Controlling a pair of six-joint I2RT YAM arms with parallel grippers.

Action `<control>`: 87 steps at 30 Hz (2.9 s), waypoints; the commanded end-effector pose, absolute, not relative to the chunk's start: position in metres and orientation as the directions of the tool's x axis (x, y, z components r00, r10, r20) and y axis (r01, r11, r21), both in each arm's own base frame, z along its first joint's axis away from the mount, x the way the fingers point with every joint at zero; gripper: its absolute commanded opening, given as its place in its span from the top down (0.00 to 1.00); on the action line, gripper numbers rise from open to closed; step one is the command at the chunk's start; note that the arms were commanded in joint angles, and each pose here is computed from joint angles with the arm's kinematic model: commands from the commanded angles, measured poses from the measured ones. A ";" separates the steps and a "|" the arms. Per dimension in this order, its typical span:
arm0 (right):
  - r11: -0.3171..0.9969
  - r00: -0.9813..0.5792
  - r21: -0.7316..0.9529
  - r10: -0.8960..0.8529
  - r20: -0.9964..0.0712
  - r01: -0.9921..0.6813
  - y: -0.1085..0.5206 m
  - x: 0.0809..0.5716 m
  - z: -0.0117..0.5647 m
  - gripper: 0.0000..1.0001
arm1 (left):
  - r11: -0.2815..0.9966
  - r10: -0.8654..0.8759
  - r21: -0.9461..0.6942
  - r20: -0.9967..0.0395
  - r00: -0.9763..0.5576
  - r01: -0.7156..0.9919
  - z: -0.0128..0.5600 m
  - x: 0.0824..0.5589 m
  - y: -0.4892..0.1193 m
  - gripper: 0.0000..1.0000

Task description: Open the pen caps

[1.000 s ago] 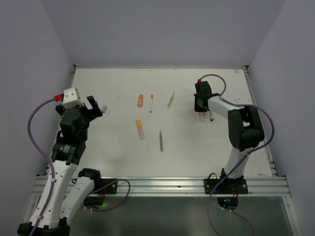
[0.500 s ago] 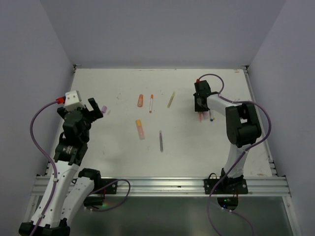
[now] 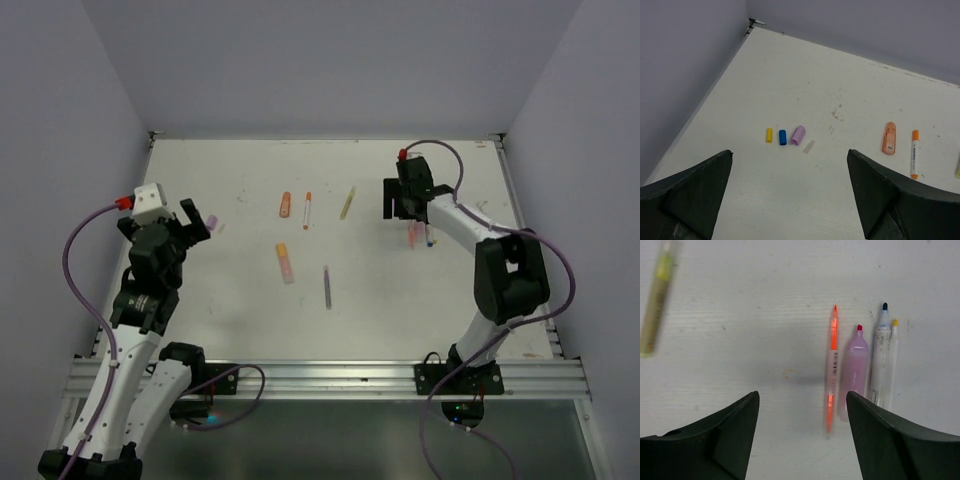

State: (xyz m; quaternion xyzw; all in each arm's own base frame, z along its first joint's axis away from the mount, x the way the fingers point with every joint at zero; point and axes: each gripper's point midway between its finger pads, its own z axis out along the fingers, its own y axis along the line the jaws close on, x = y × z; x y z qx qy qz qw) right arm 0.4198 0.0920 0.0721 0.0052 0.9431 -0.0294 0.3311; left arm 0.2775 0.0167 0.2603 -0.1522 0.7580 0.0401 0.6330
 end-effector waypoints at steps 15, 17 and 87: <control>0.967 -0.744 0.078 -0.134 -0.655 -0.243 0.271 0.274 0.095 0.20 | 0.949 -0.198 -0.155 -0.971 -0.137 -0.274 0.260 0.288 0.013 0.00; 0.964 -0.759 0.068 -0.159 -0.631 -0.258 0.280 0.259 0.081 0.23 | 0.950 -0.197 -0.154 -0.970 -0.140 -0.273 0.259 0.288 0.013 0.00; 0.707 -0.477 0.335 -0.004 -0.879 -0.623 0.359 0.230 0.150 1.00 | 0.754 -0.465 -0.641 -0.676 -0.572 0.143 0.173 0.302 -0.239 0.67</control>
